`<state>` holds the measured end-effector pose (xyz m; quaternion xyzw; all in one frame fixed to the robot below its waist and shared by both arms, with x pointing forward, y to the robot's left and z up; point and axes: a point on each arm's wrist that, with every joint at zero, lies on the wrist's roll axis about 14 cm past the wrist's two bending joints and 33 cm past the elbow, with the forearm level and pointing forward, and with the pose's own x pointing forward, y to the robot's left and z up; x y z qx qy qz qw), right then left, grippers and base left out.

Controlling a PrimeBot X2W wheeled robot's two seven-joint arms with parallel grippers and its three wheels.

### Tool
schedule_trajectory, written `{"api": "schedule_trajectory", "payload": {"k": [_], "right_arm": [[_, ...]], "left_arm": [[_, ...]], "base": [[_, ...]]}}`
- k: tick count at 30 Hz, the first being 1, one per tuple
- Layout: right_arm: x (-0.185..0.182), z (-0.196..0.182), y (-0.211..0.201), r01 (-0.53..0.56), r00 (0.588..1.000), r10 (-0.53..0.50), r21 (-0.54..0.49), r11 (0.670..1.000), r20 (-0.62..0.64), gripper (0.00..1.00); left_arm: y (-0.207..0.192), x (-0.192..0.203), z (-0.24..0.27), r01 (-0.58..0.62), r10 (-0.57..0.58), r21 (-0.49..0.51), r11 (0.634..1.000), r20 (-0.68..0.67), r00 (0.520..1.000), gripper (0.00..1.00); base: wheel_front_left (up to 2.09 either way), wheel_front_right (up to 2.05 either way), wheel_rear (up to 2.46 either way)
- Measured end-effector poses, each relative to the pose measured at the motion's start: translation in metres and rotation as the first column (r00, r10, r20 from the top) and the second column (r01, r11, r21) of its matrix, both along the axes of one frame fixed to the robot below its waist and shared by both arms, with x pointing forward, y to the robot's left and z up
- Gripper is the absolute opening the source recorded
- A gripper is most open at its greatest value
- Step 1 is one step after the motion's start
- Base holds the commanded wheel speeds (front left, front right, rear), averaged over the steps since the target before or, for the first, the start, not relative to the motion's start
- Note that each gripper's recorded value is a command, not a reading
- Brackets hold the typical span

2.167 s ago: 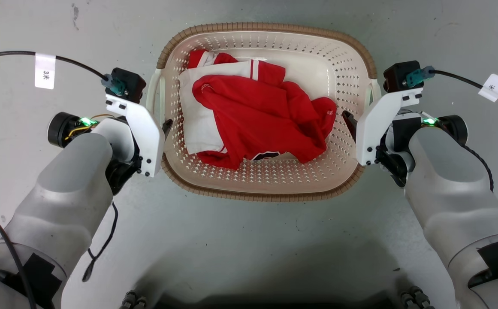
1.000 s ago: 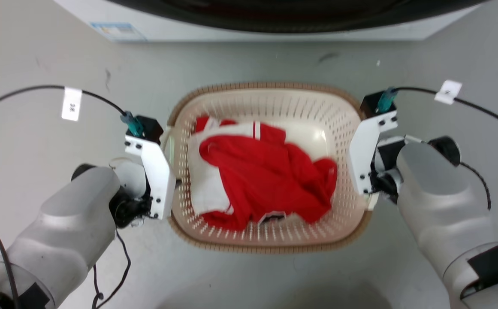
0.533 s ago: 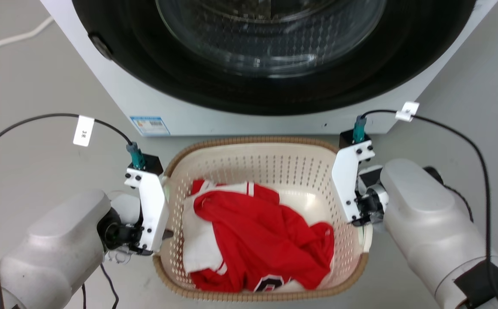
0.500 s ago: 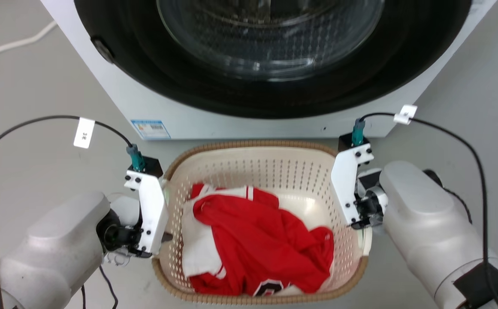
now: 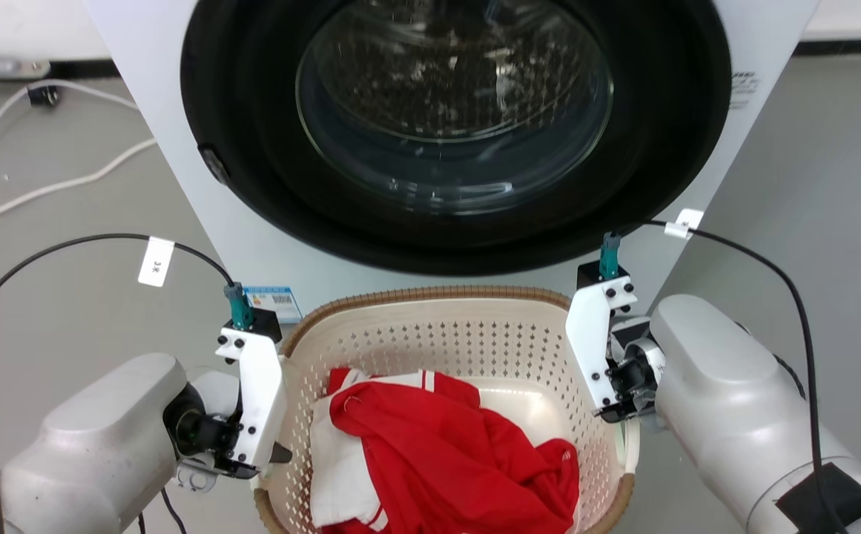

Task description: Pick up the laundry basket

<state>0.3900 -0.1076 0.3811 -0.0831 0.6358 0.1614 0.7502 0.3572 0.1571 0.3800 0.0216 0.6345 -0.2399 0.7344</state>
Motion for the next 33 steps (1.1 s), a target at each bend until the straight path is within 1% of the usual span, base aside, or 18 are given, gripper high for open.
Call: {"api": "schedule_trajectory", "payload": {"k": [8, 13, 33], "right_arm": [[-0.02, 0.015, -0.002, 0.011, 1.0, -0.011, 0.005, 1.0, 0.001, 0.0], [-0.022, 0.021, -0.001, 0.006, 1.0, -0.006, 0.008, 1.0, 0.011, 0.0], [-0.026, 0.021, 0.002, 0.004, 1.0, -0.004, 0.021, 1.0, 0.01, 0.0]], "left_arm": [[-0.001, -0.016, 0.016, 0.007, -0.007, 0.003, 1.0, 0.007, 1.0, 0.0], [-0.002, -0.018, 0.021, 0.009, -0.009, 0.002, 1.0, 0.008, 1.0, 0.0], [0.0, -0.022, 0.023, 0.004, -0.004, 0.003, 1.0, -0.004, 1.0, 0.0]], "base": [[0.0, 0.0, 0.0], [0.0, 0.0, 0.0], [0.0, 0.0, 0.0]]}}
